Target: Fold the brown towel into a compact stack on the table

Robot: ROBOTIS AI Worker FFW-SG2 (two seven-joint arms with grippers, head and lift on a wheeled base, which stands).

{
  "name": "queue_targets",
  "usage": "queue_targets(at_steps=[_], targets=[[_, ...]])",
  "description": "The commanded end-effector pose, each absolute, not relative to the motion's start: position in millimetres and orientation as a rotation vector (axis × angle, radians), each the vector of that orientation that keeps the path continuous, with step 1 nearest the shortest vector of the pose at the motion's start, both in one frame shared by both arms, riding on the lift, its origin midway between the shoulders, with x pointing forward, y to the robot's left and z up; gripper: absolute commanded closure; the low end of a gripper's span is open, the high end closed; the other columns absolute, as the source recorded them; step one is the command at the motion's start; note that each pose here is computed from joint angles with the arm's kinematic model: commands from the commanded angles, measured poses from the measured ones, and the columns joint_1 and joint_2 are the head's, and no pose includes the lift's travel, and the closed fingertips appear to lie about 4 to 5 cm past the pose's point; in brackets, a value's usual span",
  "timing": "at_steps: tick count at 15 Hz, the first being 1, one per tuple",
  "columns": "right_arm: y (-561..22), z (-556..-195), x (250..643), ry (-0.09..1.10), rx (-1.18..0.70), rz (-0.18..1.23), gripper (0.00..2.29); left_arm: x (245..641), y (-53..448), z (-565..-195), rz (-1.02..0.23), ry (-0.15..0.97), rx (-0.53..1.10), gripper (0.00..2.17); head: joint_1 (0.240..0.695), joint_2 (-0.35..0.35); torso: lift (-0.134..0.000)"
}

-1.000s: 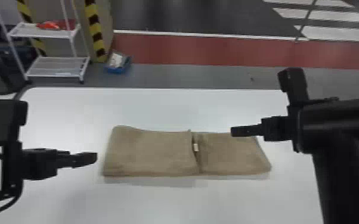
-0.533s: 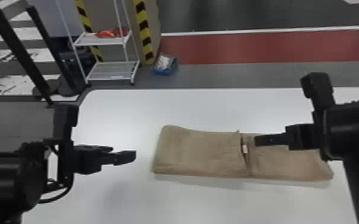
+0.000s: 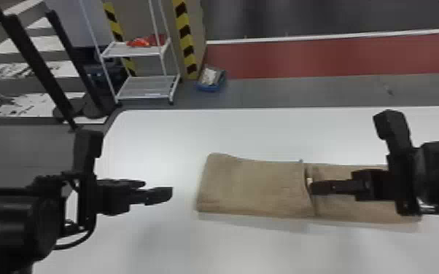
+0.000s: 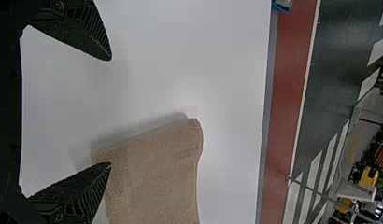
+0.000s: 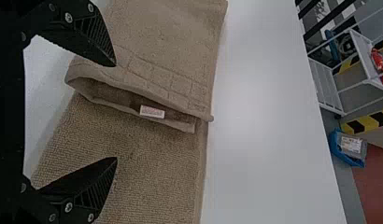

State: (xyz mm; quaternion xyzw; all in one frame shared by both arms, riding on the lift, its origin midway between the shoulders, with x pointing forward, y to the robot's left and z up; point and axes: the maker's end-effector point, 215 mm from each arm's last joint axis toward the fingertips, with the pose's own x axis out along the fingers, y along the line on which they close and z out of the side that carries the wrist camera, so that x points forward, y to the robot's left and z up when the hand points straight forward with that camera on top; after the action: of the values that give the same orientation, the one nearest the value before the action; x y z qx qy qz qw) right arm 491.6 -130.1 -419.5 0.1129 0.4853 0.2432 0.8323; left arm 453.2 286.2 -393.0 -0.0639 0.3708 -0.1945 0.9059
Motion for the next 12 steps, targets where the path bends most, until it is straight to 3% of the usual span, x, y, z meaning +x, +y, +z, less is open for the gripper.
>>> queue_targets(at_steps=[1,5,12], targets=[[-116.1,-421.9,485.6,1.039,0.267,0.556,0.18,449.7,291.0,-395.3,-0.398,0.765,-0.131,0.09,0.695,0.176,-0.124],[-95.3,-429.3,490.9,1.002,0.281,0.642,0.18,445.4,290.0,-400.3,-0.398,0.775,-0.136,0.09,0.695,0.215,-0.124],[-89.5,-438.7,502.1,0.969,0.253,0.667,0.25,441.4,291.8,-404.9,-0.397,0.777,-0.136,0.09,0.695,0.231,-0.124]])
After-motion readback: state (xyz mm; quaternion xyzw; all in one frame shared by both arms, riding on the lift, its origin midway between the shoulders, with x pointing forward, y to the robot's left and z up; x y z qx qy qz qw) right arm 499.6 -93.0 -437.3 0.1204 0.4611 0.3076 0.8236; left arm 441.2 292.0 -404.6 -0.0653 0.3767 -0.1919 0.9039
